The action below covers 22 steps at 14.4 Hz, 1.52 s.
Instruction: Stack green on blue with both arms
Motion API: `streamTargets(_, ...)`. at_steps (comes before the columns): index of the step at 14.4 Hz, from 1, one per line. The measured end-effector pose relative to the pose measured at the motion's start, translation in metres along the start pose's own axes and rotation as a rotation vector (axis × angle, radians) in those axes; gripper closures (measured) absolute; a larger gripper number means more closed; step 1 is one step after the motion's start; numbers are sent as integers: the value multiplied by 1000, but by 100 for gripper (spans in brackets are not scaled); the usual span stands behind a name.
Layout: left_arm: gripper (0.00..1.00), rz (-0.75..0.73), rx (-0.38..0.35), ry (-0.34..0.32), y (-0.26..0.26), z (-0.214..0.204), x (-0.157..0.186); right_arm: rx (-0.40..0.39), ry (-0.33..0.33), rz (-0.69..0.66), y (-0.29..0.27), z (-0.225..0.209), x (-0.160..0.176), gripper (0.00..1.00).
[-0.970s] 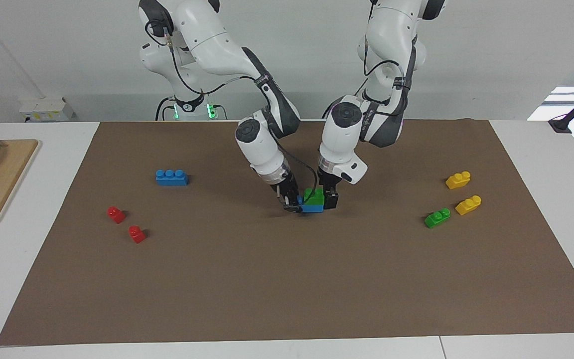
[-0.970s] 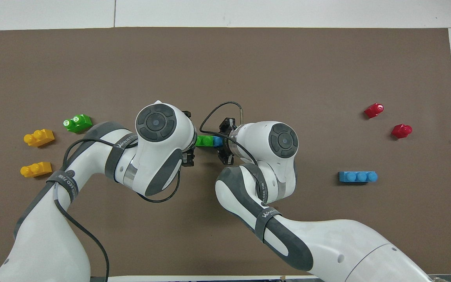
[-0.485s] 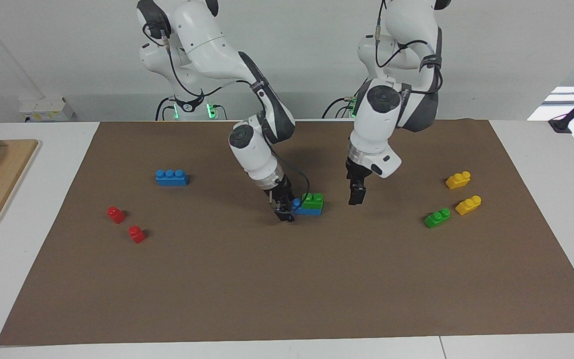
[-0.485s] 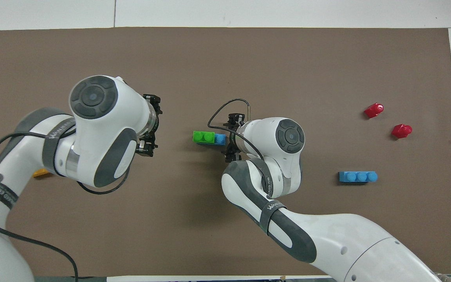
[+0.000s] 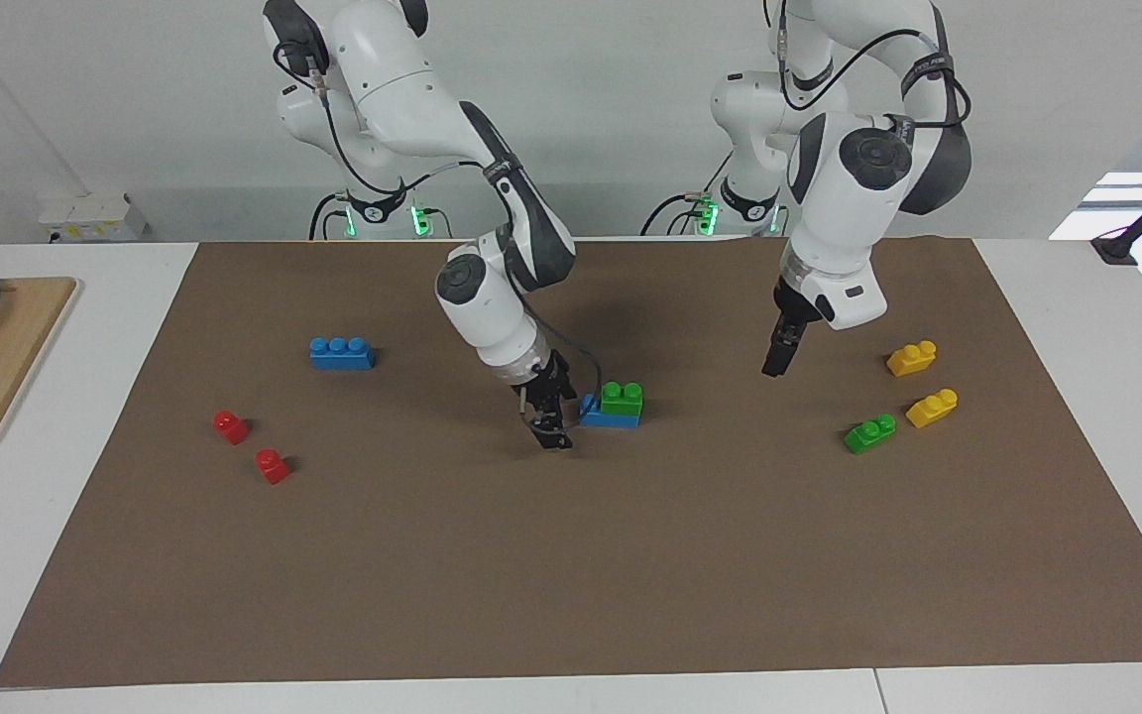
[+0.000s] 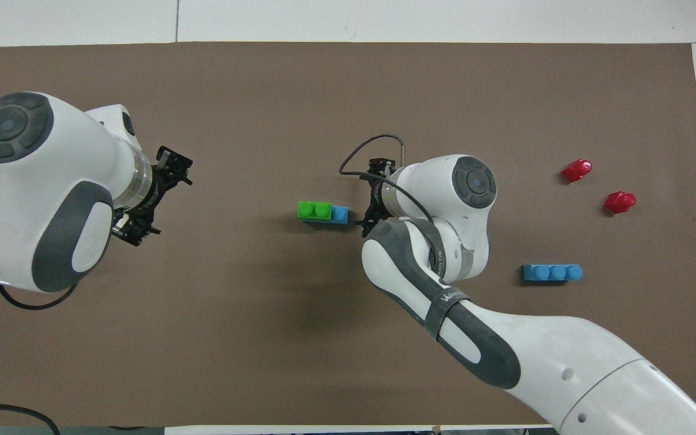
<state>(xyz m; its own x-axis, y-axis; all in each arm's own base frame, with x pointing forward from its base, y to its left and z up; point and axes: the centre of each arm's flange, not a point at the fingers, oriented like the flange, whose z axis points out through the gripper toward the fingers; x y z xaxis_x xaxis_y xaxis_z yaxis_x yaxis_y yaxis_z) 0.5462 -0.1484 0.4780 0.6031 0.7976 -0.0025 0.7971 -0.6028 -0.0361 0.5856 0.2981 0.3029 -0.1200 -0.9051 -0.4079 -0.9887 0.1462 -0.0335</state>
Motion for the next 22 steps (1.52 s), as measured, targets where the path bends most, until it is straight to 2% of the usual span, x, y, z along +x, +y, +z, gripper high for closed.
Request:
streamTargets(3,0,233,18,-9,-35,-18,43,14,-30,-23,-43,-65,19,0)
streamTargets(5,0,365,17,-11,-52,-25,63,56,-32,-132,-58,-101,27,0)
streamTargets(8,0,515,19,-16,-65,-29,79,85,44,-366,-69,-140,30,0)
streamTargets(11,0,668,5,-4,-72,-43,95,3,142,-663,-74,-183,38,0)
streamTargets(13,0,735,-6,11,-72,-56,101,-63,217,-891,-75,-220,55,0)
streamTargets(16,0,858,6,-10,-72,-57,100,-156,264,-1188,-67,-277,82,0)
streamTargets(18,0,908,8,-15,-72,-55,101,-231,314,-1357,-53,-305,83,0)
streamTargets(20,0,936,9,-19,-71,-54,101,-294,319,-1485,-39,-325,81,0)
streamTargets(22,0,919,-22,-41,-74,-53,104,-338,303,-1563,-32,-340,92,0)
